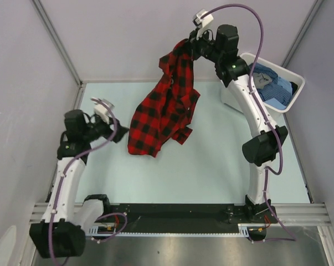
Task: Fold and stack the long sleeve shirts
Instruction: Flatten the shirt out
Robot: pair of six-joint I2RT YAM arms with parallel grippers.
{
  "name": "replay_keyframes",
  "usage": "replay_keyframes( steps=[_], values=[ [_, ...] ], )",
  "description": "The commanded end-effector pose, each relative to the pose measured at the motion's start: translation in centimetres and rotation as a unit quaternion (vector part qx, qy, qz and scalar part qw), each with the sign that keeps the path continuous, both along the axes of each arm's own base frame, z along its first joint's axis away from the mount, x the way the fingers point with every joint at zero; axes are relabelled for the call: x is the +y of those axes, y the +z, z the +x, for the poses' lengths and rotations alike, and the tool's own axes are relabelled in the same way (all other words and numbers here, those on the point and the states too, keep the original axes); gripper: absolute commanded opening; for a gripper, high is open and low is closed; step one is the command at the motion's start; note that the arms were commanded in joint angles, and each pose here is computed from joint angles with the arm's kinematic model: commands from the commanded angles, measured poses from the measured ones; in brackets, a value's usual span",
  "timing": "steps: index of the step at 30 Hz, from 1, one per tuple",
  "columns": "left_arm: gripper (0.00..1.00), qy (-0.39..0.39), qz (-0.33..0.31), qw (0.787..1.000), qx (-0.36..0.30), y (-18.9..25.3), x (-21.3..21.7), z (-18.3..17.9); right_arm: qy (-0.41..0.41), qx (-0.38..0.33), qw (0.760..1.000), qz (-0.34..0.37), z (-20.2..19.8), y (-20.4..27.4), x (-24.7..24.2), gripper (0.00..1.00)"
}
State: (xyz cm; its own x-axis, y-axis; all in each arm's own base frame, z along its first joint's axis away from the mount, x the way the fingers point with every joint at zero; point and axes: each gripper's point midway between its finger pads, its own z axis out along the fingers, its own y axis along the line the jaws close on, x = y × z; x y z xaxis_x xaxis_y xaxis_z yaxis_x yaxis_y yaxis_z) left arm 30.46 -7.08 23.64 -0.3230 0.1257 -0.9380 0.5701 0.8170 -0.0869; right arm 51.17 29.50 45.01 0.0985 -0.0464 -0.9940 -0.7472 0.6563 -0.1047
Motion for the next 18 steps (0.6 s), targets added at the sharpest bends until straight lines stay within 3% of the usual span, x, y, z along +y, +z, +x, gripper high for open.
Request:
replay_keyframes(
  steps=[1, 8, 11, 18],
  values=[
    [0.76, -0.089, 0.094, 0.991, 0.022, -5.4, -4.1, -1.8, -0.024, -0.002, 0.999, 0.031, -1.2, 1.9, -0.1, 0.0],
    [0.76, -0.141, 0.099, 0.983, 0.064, -7.8, -8.7, -2.6, -0.048, 0.001, 0.998, 0.033, -1.2, 1.9, -0.9, 0.0],
    [0.75, -0.179, 0.153, 0.971, 0.048, -9.6, -11.7, -4.6, -0.065, -0.006, 0.997, 0.035, -1.0, 2.0, -1.1, 0.0],
    [0.77, -0.166, 0.28, 0.944, -0.06, -11.0, -15.4, -3.2, -0.073, -0.002, 0.997, 0.031, -1.0, 1.5, -0.8, 0.0]
  ],
)
